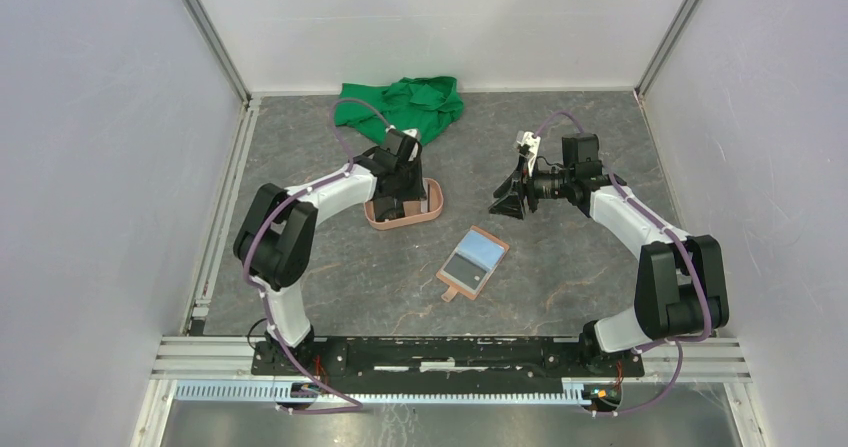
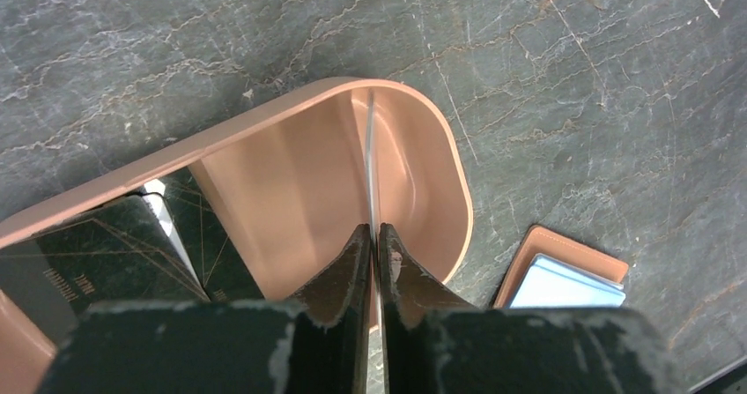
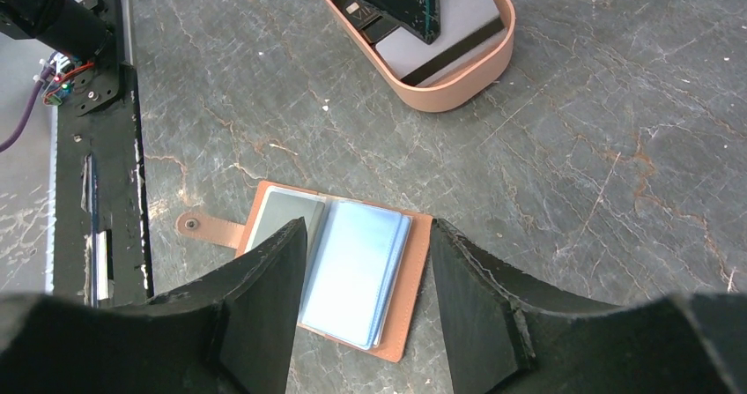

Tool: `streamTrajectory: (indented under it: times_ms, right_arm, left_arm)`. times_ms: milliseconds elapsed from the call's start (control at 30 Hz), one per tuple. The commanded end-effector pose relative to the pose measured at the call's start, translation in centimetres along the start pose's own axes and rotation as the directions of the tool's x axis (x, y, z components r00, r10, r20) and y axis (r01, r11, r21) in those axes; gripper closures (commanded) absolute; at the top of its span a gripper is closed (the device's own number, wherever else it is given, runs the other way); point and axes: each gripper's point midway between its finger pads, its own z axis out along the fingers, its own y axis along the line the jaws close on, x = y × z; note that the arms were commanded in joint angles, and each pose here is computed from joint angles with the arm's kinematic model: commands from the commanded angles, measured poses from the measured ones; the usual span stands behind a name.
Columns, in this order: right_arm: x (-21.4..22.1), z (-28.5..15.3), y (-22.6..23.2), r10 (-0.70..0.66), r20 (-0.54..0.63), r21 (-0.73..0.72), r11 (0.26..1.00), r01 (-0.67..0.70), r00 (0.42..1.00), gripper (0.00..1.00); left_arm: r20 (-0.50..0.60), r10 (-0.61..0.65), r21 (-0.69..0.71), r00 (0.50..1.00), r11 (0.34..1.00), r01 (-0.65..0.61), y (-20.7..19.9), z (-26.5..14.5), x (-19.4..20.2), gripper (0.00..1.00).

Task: Put the credit cards into the card holder
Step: Place the credit card in the storage box.

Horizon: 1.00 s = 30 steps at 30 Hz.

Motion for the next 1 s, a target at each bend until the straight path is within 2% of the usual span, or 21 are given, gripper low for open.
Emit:
streamTrajectory:
  times_ms: [0,200,500,700,967]
  right_arm:
    - [-1.9,-0.3,-0.4,-0.065,0.032,-0.005,0.998,0.065,0.997,0.4]
    - [-1.8,-0.2,-0.4,-0.06,0.029,-0.009,0.998,0.06,0.998,0.4]
    - [-1.9,-0.3,-0.4,-0.062,0.031,-0.01,0.998,0.062,0.998,0.4]
    - [-2.0,-0.4,-0.3,-0.065,0.033,-0.009,0.998,0.065,0.997,0.4]
    - [-2.0,-0.4,-0.4,-0.065,0.035,-0.01,0.998,0.066,0.997,0.4]
  left_arm:
    - [-0.007,-0.015,0.034,1.0,0.999,0.016,-1.3,0.7,-0.6,0.84]
    - [-0.005,-0.029,0.049,1.0,0.998,0.029,-1.6,0.9,-0.6,0.71]
    - [0.022,-0.057,0.096,0.998,0.994,0.055,-2.6,0.0,-1.2,0.65]
    - [0.021,-0.096,0.184,0.995,0.979,0.091,-4.4,-0.2,-1.5,0.61]
    - [0.008,-0.11,0.165,0.994,0.98,0.107,-4.4,0.8,-1.2,0.57]
